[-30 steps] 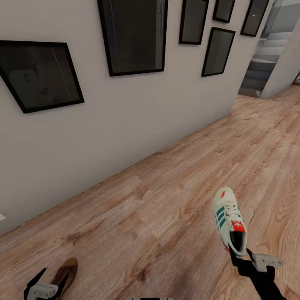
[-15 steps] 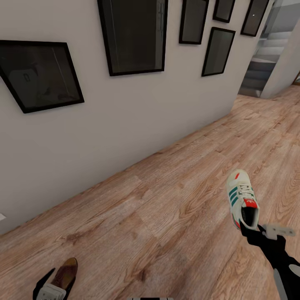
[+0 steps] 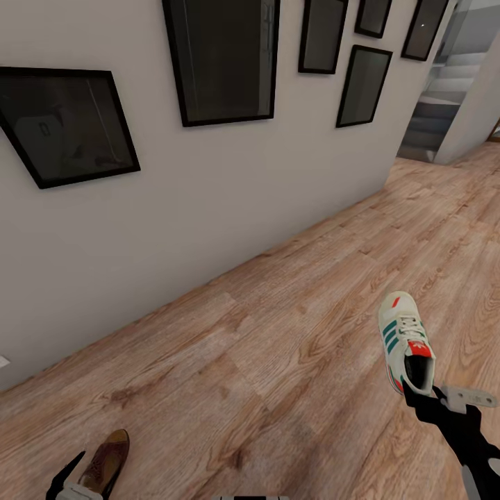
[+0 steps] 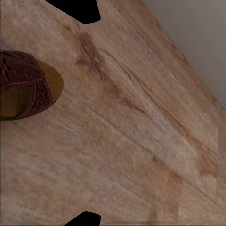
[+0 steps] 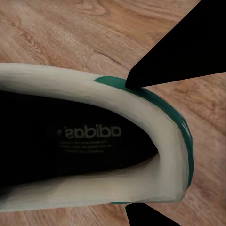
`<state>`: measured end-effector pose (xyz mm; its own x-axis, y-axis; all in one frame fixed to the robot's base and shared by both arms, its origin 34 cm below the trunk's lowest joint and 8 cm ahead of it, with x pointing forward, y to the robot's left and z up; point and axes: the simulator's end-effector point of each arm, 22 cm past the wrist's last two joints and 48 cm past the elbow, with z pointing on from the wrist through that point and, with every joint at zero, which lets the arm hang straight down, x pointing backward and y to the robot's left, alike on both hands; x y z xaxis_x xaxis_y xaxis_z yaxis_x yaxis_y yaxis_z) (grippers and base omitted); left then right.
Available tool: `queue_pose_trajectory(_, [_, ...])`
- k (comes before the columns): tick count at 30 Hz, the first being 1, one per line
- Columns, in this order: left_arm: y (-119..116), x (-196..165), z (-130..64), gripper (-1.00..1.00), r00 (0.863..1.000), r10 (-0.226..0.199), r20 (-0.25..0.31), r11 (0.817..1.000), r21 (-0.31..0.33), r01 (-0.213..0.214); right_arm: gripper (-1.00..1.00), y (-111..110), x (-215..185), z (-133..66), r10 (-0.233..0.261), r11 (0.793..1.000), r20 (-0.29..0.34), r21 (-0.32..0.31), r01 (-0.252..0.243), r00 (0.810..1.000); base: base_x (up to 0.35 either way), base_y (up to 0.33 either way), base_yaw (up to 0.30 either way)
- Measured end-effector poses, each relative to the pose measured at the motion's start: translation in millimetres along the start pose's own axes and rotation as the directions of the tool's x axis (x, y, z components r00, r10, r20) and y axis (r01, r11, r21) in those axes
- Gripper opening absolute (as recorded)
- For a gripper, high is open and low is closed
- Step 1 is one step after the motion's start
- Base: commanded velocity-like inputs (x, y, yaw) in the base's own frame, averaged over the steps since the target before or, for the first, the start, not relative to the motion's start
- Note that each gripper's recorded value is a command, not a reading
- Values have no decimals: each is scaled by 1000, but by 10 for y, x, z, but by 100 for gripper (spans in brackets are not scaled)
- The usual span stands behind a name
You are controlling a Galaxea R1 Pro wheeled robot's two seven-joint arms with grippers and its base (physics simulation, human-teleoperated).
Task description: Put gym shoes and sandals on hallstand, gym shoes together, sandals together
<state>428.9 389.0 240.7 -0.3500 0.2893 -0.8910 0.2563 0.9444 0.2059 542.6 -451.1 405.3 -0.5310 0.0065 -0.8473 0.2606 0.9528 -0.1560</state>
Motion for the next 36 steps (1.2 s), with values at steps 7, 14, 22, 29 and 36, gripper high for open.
queue_pose_trajectory(7, [-98, 108, -83, 100, 999, -13, -30, 999, 35, 14, -100, 3, 30, -7, -1, 1000, -4, -2, 1, 1000, 0, 0, 0])
queue_pose_trajectory(14, [-159, 138, -103, 100, 999, -22, -38, 999, 47, 24, -100, 3, 62, -18, -2, 1000, -9, -3, 2, 1000, -4, 0, 0])
queue_pose_trajectory(22, [-103, 131, -102, 100, 999, -41, -33, 999, 16, 42, -100, 3, 75, -21, -2, 1000, -11, -3, 2, 1000, -102, 28, 0])
queue_pose_trajectory(29, [108, 104, -110, 100, 996, -93, -12, 993, -79, 91, -100, 4, 79, -22, -1, 1000, -12, -4, 1, 1000, -32, 11, 0])
queue_pose_trajectory(36, [132, 100, -111, 100, 995, -101, -8, 991, -93, 100, -100, 1, 83, -22, -1, 1000, -13, -2, 1, 1000, -4, 1, 0])
